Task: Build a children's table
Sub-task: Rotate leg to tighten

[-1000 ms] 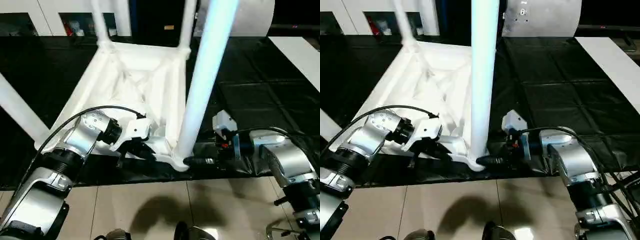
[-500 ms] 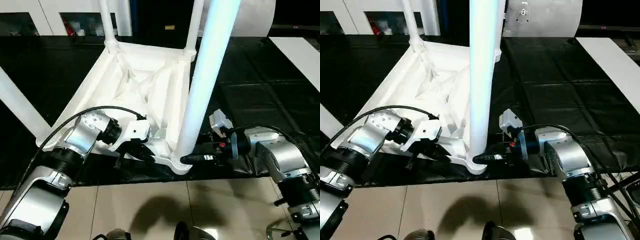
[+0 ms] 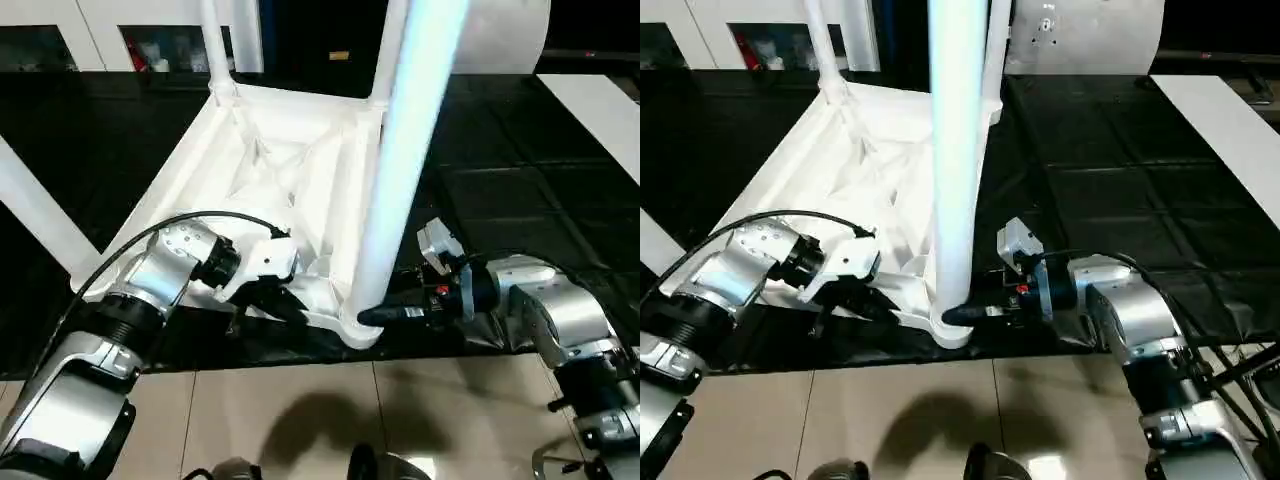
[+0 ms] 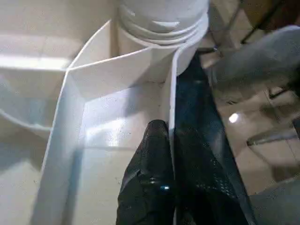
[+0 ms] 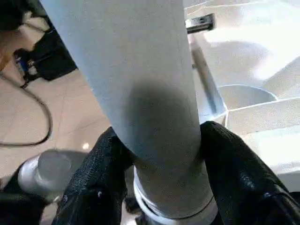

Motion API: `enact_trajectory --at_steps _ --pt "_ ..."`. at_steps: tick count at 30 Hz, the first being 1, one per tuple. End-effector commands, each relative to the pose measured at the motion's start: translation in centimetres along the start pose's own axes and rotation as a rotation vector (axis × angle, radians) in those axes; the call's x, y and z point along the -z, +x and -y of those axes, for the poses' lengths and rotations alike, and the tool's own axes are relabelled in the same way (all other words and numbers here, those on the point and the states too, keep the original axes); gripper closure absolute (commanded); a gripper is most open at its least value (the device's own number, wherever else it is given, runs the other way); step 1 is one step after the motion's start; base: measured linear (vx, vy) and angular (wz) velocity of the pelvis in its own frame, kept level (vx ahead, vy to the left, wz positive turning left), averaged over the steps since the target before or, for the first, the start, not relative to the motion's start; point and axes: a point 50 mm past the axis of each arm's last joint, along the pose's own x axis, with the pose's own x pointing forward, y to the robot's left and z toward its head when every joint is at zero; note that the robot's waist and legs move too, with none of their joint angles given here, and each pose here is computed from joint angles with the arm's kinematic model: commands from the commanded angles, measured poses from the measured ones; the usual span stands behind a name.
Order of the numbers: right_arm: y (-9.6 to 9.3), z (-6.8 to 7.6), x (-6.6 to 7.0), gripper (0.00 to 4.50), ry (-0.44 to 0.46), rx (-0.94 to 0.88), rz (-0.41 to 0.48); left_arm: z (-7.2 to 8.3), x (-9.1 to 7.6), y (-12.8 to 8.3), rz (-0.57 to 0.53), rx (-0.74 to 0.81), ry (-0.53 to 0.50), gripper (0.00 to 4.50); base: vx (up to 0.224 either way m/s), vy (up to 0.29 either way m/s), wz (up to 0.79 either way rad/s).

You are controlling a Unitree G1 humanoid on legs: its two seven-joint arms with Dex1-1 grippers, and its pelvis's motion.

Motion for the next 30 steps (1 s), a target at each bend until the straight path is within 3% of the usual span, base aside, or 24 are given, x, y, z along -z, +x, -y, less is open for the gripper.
enact_trajectory --at_steps 1,6,8,15,17,18,24,30 --pt "1.6 -0.2 -0.8 2.43 0.008 0.057 0.059 -0.5 -1.5 1.4 0.062 -0.063 -0.025 4.5 0.0 0.0 0.0" --pt "3.6 1.1 -1.4 2.43 0.07 0.324 0.103 -1.8 -3.1 2.4 0.13 -0.232 -0.117 4.5 0.0 0.0 0.0" --pt "4.8 2.0 -1.8 2.44 0.122 0.534 0.105 -2.5 -4.3 3.2 0.16 -0.343 -0.185 4.5 0.0 0.0 0.0" --pt "6.3 2.2 -2.6 2.48 0.159 0.737 0.133 -2.8 -5.5 4.3 0.165 -0.449 -0.23 4.5 0.0 0.0 0.0" --pt "6.2 2.4 -2.8 2.48 0.153 0.785 0.182 -2.9 -5.4 4.2 0.158 -0.461 -0.225 4.5 0.0 0.0 0.0" --pt "6.2 2.4 -2.8 1.82 0.153 0.785 0.182 -2.9 -5.4 4.2 0.158 -0.461 -0.225 4.5 0.0 0.0 0.0" --pt "4.9 2.2 -3.2 1.34 0.088 0.767 0.23 -2.6 -4.4 3.4 0.115 -0.455 -0.168 4.5 0.0 0.0 0.0" --pt "2.4 1.9 -2.5 0.94 -0.039 0.69 0.186 -2.1 -3.6 2.7 0.126 -0.39 -0.061 4.5 0.0 0.0 0.0"
